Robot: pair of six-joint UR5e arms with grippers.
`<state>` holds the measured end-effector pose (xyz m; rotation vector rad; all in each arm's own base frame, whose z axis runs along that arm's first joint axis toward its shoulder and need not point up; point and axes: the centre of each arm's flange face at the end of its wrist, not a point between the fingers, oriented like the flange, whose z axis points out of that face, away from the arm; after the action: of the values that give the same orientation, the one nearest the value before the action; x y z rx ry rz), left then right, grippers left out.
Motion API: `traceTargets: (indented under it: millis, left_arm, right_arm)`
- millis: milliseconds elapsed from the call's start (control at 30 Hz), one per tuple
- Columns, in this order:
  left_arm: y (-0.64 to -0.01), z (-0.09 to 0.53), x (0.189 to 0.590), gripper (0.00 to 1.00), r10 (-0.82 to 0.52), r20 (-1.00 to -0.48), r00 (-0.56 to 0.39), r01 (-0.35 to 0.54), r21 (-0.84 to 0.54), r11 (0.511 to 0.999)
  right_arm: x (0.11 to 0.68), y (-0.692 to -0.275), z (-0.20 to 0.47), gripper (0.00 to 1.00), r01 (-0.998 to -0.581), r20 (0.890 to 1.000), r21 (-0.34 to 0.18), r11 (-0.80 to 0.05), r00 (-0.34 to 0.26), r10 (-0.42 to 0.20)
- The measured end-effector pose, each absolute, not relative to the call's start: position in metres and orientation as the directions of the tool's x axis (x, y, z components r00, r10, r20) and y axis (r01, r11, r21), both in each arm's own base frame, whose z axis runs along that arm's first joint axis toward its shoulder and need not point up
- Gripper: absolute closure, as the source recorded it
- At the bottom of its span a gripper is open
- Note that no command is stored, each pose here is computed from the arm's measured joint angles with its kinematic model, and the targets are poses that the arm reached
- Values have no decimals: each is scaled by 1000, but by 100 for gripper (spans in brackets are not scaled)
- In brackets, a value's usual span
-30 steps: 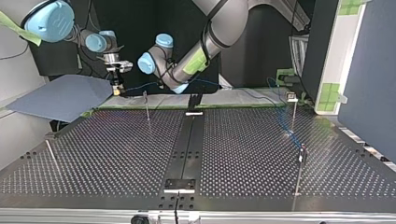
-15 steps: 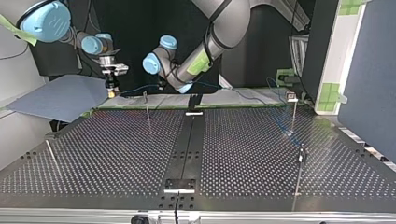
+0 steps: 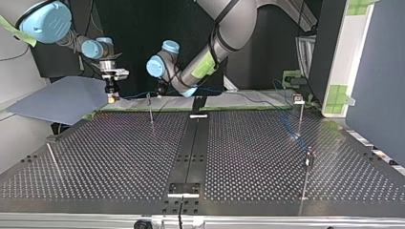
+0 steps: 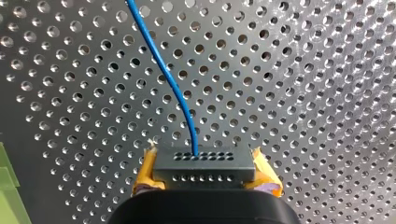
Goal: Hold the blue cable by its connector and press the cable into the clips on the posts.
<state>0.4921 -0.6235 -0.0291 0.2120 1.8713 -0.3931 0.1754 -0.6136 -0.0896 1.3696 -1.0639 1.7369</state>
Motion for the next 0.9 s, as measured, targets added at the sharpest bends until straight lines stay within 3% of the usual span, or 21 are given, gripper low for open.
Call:
traceTargets:
  millis: [900]
  left_arm:
    - [-637,-34,516,100,-203,-962,-180,359,-257,897]
  right_arm:
    - [179,-631,-82,100,-887,973,-187,-422,-225,43]
